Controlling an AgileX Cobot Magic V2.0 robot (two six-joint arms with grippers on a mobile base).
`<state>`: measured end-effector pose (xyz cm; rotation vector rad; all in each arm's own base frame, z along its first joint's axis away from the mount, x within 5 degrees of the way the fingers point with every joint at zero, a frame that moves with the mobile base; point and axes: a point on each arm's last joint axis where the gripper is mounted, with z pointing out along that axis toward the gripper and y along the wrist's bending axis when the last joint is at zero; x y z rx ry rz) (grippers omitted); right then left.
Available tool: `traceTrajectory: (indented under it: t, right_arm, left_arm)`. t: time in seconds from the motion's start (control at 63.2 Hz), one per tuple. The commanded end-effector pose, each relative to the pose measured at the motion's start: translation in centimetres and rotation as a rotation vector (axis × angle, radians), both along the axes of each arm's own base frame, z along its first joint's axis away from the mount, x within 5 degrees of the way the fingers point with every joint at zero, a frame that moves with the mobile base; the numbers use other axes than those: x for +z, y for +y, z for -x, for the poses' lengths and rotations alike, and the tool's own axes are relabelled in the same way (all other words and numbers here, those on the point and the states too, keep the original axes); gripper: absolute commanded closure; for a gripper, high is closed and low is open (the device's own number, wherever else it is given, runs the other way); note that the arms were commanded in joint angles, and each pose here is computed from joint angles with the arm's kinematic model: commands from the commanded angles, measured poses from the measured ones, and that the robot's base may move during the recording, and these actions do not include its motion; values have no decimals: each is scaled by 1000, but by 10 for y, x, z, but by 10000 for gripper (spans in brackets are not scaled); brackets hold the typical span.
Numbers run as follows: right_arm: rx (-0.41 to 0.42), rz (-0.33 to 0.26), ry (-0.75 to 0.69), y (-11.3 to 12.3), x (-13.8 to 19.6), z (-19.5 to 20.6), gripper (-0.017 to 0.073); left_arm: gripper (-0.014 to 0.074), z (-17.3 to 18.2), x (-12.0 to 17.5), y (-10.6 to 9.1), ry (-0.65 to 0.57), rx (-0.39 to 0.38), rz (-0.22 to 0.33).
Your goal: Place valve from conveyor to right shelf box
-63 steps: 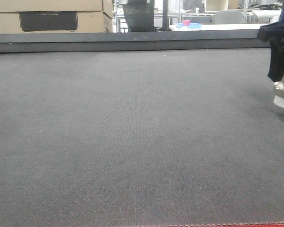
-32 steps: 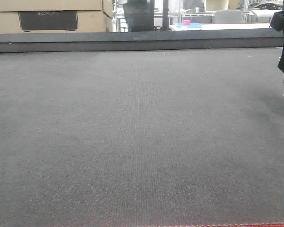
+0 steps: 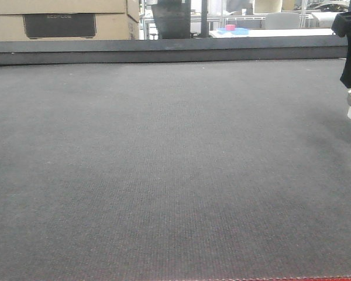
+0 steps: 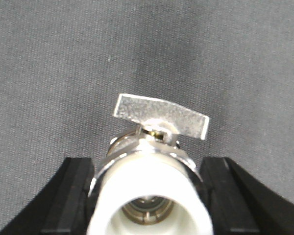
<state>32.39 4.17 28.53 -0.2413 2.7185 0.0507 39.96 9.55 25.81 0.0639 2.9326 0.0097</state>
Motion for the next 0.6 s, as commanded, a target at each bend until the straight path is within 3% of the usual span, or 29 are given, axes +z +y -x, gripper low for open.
traceTrajectory:
  t: [0.0, 0.158, 0.269, 0.38, 0.538, 0.586]
  right_arm:
    - [0, -3, -64, 0, 11, 0, 711]
    - [0, -3, -64, 0, 11, 0, 711]
    - [0, -3, -64, 0, 11, 0, 711]
    - [0, -3, -64, 0, 11, 0, 711]
    - [0, -3, -66, 0, 11, 1, 711]
    - [0, -4, -71, 0, 13, 2, 711]
  left_arm:
    - [25, -4, -3, 2, -5, 0, -12]
    - [42, -6, -5, 3, -19, 25, -12]
    - [127, -6, -6, 2, -16, 25, -11]
    - [309, -6, -6, 2, -8, 25, -10]
    - [690, -1, -7, 1, 43, 23, 7]
    - [704, -1, -7, 0, 43, 25, 9]
